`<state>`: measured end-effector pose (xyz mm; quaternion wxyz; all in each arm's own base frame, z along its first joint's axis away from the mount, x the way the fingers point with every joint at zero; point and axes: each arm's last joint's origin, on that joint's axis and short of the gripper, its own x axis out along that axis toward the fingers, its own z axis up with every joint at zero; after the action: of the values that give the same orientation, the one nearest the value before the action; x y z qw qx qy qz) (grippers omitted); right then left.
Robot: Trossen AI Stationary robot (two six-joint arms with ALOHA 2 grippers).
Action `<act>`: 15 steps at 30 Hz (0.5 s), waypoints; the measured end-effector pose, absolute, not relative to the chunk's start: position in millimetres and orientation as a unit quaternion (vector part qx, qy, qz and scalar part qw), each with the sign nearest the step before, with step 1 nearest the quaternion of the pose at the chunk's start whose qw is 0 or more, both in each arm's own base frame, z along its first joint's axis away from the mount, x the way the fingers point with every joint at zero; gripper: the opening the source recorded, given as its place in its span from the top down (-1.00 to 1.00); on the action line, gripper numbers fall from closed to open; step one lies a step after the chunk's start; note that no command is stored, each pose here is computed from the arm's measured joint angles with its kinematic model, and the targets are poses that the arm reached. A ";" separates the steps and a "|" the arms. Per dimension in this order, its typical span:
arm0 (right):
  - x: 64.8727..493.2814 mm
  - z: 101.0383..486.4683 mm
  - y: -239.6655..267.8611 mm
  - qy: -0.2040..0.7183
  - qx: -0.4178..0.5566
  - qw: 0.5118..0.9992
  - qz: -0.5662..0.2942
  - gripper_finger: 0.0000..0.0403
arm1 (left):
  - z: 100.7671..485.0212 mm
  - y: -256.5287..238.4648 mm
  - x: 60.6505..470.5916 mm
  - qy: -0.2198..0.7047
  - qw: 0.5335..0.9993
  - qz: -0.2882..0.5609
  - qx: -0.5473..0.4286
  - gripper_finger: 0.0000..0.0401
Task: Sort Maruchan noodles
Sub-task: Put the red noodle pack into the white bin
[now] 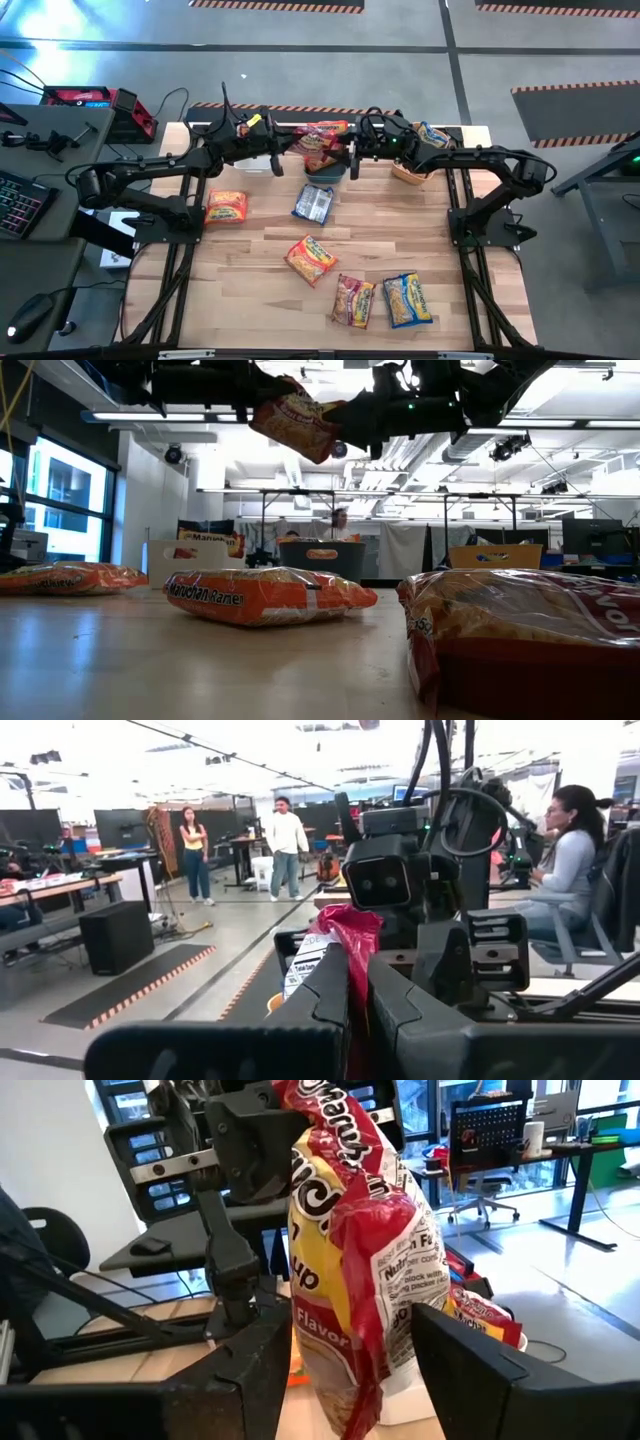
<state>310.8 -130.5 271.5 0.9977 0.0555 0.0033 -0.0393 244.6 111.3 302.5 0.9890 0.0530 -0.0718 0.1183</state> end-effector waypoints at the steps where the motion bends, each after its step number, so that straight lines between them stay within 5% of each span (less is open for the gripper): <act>1: 310.8 271.5 -130.5 0.003 0.055 0.998 -0.039 0.02 | 302.4 111.3 244.7 -0.072 0.989 0.118 0.053 1.00; 15: 310.9 271.0 -130.4 0.005 0.065 0.997 -0.038 0.01 | 301.8 111.2 244.8 -0.068 0.989 0.117 0.052 1.00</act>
<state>310.9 -130.4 271.0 0.9972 0.0649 0.0050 -0.0378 244.8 111.2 301.8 0.9894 0.0523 -0.0682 0.1167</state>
